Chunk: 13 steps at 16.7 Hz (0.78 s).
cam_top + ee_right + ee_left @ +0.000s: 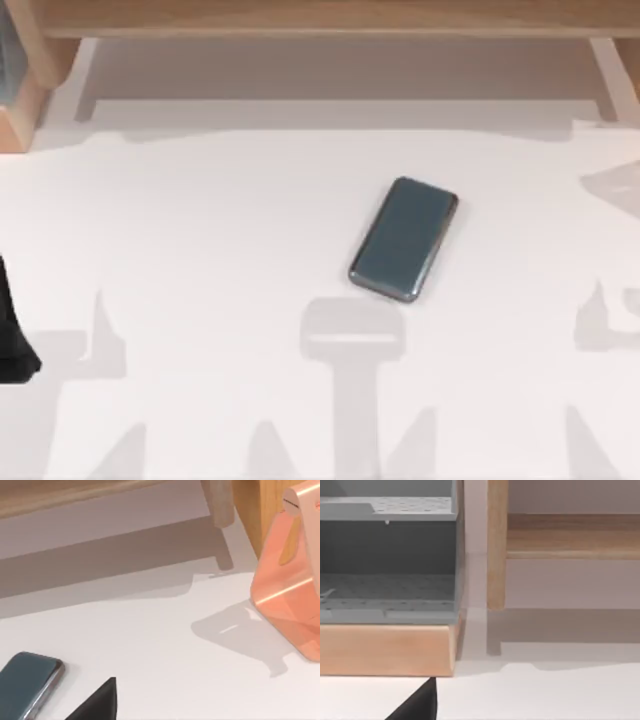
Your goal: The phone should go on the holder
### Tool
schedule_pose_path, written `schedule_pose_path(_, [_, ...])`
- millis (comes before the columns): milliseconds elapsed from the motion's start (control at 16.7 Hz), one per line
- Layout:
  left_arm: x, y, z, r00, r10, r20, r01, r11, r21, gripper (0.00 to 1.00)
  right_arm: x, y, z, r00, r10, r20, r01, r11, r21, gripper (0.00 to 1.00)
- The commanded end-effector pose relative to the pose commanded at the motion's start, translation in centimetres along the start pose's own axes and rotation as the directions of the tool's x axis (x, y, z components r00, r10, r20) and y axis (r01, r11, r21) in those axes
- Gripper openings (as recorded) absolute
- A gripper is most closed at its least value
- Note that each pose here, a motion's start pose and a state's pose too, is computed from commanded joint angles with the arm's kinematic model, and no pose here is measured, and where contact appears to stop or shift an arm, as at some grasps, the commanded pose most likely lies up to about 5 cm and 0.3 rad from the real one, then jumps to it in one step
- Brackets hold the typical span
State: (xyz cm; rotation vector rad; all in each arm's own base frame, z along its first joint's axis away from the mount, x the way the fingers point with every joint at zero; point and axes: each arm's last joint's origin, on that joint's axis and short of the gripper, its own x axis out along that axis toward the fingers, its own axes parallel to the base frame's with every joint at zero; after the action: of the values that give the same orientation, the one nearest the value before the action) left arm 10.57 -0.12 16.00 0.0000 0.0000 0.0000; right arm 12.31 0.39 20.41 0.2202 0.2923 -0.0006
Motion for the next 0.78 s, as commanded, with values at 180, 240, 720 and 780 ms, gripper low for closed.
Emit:
schedule_pose_path(180, [0.0, 0.0, 0.0, 1.0, 0.0, 0.0, 0.0, 1.0, 0.0, 1.0, 2.4, 1.3, 3.1, 0.971, -0.033, -0.235, 0.064, 0.99, 0.125, 1.0])
schedule_pose_path(240, [0.0, 0.0, 0.0, 1.0, 0.0, 0.0, 0.0, 1.0, 0.0, 1.0, 3.6, 1.8, 4.0, 0.946, -0.047, -0.32, 0.102, 0.982, 0.158, 1.0])
schedule_pose_path(720, [0.0, 0.0, 0.0, 1.0, 0.0, 0.0, 0.0, 1.0, 0.0, 1.0, 19.2, 7.9, 4.6, 0.504, -0.19, -0.843, 0.475, 0.876, 0.086, 1.0])
schedule_pose_path(780, [0.0, 0.0, 0.0, 1.0, 0.0, 0.0, 0.0, 1.0, 0.0, 1.0, 21.0, 8.9, 4.1, 0.451, -0.206, -0.868, 0.5, 0.864, 0.055, 1.0])
